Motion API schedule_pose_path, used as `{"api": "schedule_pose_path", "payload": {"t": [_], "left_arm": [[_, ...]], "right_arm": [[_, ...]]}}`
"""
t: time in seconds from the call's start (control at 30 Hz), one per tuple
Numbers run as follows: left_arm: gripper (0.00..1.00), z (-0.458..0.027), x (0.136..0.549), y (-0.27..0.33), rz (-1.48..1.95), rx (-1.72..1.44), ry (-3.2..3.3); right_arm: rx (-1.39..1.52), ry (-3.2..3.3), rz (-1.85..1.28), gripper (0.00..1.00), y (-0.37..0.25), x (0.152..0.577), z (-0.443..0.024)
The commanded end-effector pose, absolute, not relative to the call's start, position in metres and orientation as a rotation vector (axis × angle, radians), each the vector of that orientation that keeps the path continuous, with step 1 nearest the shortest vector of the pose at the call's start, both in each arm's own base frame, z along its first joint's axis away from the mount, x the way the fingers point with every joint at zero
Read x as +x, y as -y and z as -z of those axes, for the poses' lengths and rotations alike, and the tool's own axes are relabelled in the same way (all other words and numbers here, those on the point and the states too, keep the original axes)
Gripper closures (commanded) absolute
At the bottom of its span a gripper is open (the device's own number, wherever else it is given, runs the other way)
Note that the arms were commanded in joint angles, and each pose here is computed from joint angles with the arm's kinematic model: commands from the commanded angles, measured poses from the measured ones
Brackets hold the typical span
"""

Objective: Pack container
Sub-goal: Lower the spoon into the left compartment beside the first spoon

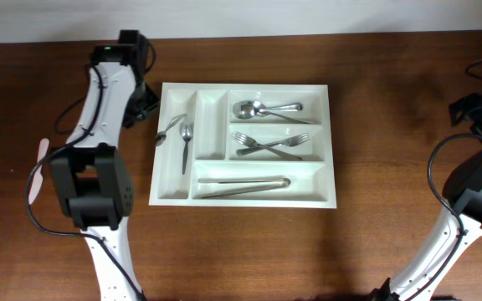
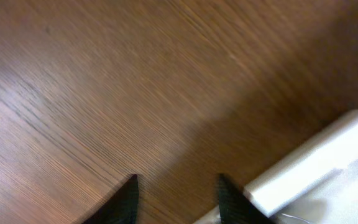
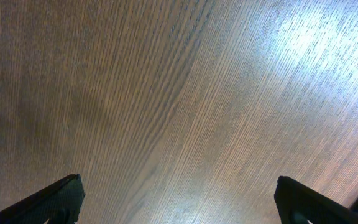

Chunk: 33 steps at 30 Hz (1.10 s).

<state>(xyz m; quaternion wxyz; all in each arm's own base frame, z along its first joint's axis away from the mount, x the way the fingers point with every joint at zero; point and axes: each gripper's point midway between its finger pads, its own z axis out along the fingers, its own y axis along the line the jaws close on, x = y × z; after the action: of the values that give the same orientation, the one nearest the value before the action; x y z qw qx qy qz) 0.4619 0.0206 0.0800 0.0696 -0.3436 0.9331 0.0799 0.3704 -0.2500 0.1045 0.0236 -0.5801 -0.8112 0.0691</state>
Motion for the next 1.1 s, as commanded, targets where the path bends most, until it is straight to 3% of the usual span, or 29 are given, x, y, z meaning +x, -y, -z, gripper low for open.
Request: {"api": "schedule_pose_path", "payload": {"t": [0.0, 0.07, 0.1, 0.3, 0.67, 1.07], "left_arm": [[0.71, -0.078, 0.460, -0.045, -0.237, -0.901, -2.883], [0.84, -0.077, 0.458, -0.047, -0.195, -0.883, -2.911], [0.98, -0.075, 0.458, -0.039, -0.100, -0.803, -2.958], [0.98, -0.071, 0.465, -0.007, 0.148, -0.268, -3.059], [0.98, -0.038, 0.455, 0.006, 0.262, -0.196, -3.158], [0.98, -0.037, 0.441, 0.013, 0.323, -0.140, -3.215]], "right_arm": [[-1.823, 2.552, -0.225, 0.01, 0.250, 0.372, -0.124], [-1.823, 2.553, -0.225, 0.01, 0.250, 0.372, -0.124], [-1.823, 2.552, -0.225, 0.01, 0.250, 0.372, -0.124], [-1.823, 2.553, -0.225, 0.01, 0.250, 0.372, -0.124], [-1.823, 2.552, -0.225, 0.01, 0.250, 0.372, -0.124], [-1.823, 2.552, -0.225, 0.01, 0.250, 0.372, -0.124]]}}
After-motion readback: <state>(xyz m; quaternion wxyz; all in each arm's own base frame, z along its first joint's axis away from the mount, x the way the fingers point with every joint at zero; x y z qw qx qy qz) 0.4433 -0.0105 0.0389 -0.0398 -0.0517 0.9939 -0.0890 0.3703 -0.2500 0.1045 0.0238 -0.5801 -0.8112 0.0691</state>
